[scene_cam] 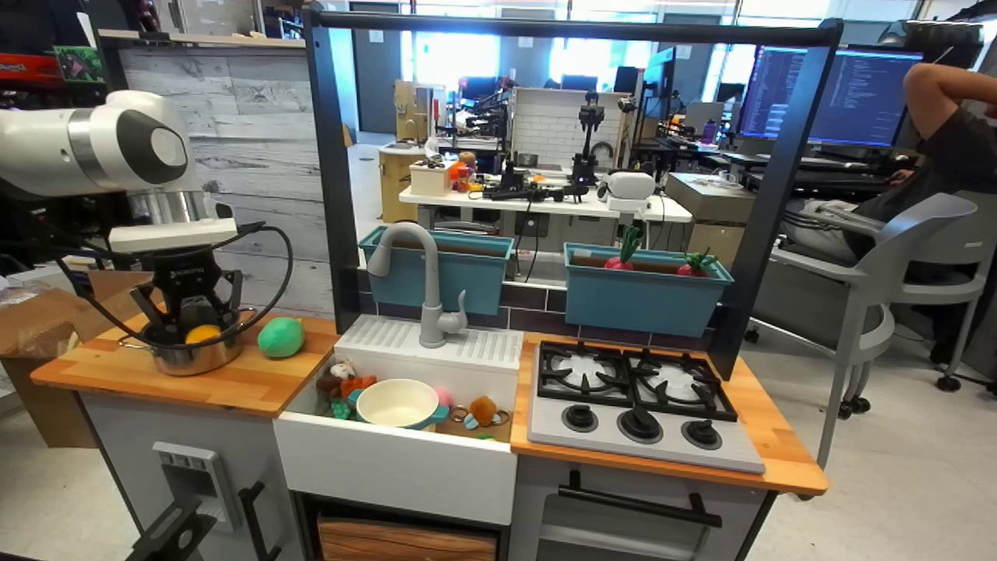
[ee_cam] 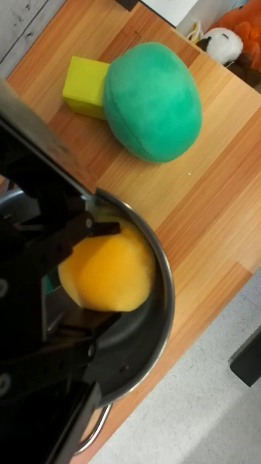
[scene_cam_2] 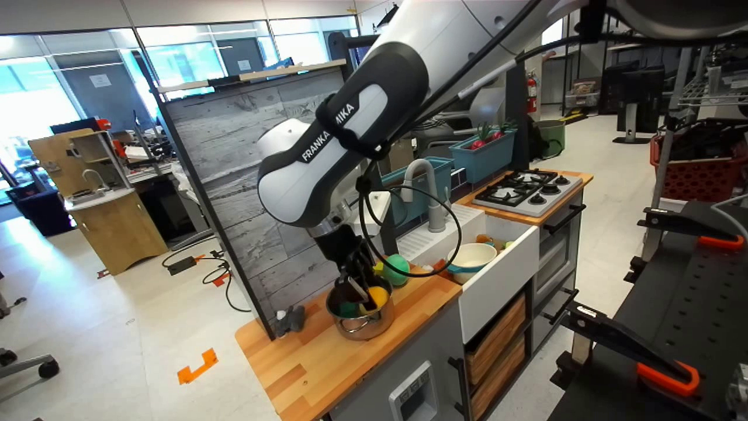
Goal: Remove the yellow plush toy from the silver pot
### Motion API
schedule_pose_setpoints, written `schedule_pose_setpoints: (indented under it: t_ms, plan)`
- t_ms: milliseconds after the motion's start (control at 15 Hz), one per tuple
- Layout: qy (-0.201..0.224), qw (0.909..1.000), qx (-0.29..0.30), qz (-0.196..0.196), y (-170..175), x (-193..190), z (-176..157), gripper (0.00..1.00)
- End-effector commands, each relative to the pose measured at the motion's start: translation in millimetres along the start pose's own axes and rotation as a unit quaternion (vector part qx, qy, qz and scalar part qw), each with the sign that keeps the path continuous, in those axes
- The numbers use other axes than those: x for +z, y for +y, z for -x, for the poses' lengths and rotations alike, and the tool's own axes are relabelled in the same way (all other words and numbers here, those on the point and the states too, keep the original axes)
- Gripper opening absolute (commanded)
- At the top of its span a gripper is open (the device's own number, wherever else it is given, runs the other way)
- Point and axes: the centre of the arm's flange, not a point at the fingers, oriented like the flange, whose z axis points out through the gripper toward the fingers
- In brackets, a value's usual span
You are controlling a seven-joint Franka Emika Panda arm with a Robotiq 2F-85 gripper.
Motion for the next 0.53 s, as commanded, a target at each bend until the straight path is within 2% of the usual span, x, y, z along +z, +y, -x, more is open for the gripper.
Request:
schedule_pose_setpoints:
  t_ms: [0,200,267,400,467]
  plan:
    - [0.001,0.9999,0.006,-0.008,13,2,-18,0.20]
    - [0.004,1.0000,0.005,-0.005,12,-4,-12,0.02]
    - [0.008,1.0000,0.005,-0.003,11,-7,-10,0.01]
    - [0.017,0.9998,0.007,0.002,10,-19,0,0.05]
    - [0.024,0.9996,0.009,0.007,10,-28,6,0.02]
